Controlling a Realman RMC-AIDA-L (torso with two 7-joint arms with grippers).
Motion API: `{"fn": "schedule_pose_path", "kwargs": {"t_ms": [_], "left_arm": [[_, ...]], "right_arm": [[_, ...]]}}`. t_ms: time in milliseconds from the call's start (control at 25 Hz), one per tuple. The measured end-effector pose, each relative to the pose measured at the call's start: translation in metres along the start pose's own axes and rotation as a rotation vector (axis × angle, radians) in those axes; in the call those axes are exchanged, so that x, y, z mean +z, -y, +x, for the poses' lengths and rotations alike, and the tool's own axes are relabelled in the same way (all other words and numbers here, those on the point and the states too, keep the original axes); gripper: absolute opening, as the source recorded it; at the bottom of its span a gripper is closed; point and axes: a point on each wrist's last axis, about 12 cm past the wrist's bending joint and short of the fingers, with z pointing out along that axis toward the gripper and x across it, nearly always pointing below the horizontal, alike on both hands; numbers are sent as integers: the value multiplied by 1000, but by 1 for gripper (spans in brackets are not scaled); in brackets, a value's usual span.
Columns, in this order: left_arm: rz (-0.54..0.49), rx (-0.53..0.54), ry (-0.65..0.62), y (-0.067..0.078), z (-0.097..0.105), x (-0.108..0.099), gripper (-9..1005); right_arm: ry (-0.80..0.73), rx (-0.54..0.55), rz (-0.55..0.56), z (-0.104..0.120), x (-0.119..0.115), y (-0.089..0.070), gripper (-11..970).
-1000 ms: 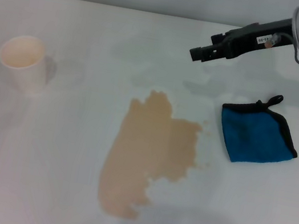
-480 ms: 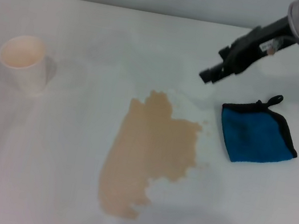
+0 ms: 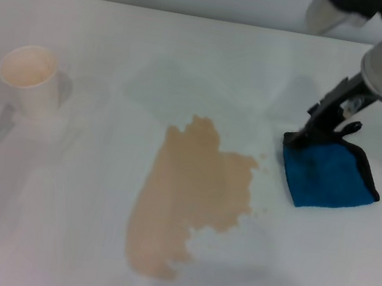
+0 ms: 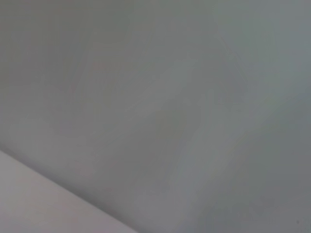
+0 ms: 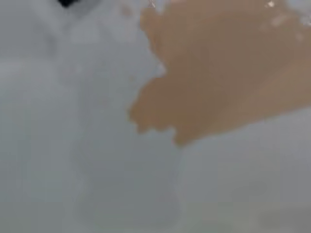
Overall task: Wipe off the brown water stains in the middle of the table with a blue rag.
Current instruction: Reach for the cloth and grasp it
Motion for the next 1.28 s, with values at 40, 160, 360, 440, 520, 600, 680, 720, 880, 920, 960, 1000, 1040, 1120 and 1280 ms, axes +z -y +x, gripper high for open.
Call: {"fn": "schedule_pose_path", "kwargs": {"t_ms": [40,160,360,440,520,600,680,720,880,920,960,1000,1040,1120,1280], "left_arm": [[1,2,1,0,0,0,887],[11,3,6,1,-1,0,888],[92,42,20,9,-2,-4,888],[108,47,16,11,-2,-5,888],[115,47,9,12,-1,-5,888],[123,42,0,13,0,-4,888],[128,40,-4,13,0,-4,888],[128,40,-4,13,0,-4,888],[127,35,-8,14,2,-5,888],[125,33,-9,14,2,-6,888],[125,32,-10,14,2,-6,888],[124,32,-10,14,3,-6,888],[124,32,-11,14,3,-6,888],[122,31,-12,14,3,-7,887],[115,34,-15,13,4,-11,887]], "right_arm": [[-20,-6,12,2,4,-1,829],[-66,-17,26,9,14,-2,828],[-98,0,50,18,23,2,828],[-117,-1,61,21,27,3,828],[-133,-6,64,24,30,2,828],[-149,-8,62,26,33,1,828],[-160,-7,57,28,35,1,827],[-163,-6,56,29,36,1,826],[-178,-4,58,33,38,1,821],[-181,-3,58,34,39,1,820],[-184,-1,57,35,40,1,819],[-188,2,55,36,41,1,818],[-190,5,56,37,43,1,817],[-196,9,55,39,45,1,814],[-199,12,55,40,47,1,806]]}}
